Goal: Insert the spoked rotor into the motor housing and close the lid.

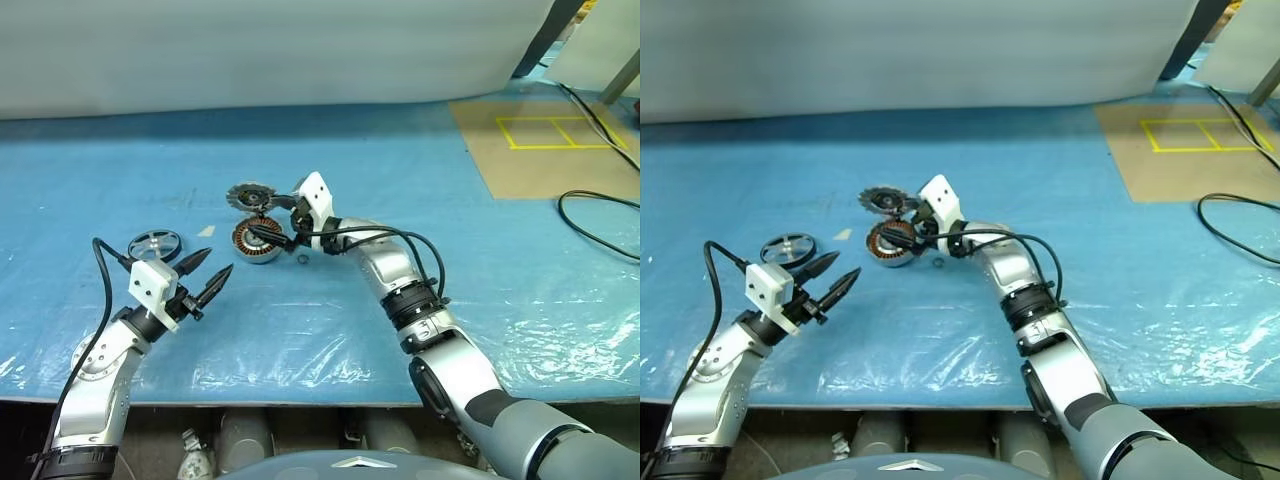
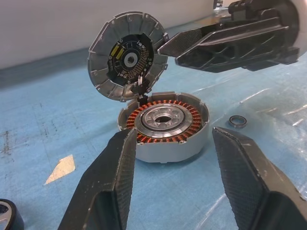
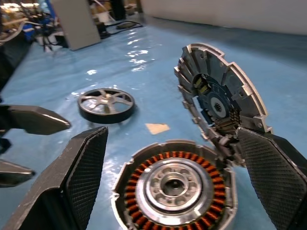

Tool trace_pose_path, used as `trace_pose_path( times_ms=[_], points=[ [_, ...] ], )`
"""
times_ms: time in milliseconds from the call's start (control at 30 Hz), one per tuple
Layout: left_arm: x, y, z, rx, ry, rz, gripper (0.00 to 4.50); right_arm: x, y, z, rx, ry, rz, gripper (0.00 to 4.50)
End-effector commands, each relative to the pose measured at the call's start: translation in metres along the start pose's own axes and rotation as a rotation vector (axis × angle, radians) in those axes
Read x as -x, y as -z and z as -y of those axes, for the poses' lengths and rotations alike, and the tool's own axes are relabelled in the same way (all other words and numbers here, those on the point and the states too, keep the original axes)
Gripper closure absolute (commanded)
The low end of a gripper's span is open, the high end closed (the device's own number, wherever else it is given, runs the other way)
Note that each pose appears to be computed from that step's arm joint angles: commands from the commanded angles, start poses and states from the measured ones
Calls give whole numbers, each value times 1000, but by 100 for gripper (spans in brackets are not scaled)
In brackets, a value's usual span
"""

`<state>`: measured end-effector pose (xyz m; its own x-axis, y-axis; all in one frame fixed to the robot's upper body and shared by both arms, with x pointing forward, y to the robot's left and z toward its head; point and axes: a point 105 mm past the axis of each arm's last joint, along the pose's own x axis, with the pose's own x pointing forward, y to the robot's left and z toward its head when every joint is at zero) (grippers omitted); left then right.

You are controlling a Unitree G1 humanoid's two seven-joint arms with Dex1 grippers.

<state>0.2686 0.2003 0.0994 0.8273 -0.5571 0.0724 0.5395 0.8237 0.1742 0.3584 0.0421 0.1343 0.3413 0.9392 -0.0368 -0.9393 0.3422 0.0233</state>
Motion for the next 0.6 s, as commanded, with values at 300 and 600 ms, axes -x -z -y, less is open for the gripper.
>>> trace_pose_path(
  times_ms=[300, 600],
  points=[
    [3, -4, 0, -6, 19, 19, 189, 44, 18, 2, 204, -102, -161, 0],
    [1, -3, 7, 19, 65, 25, 189, 57, 69, 5, 274, -77, -378, 0]
  ],
)
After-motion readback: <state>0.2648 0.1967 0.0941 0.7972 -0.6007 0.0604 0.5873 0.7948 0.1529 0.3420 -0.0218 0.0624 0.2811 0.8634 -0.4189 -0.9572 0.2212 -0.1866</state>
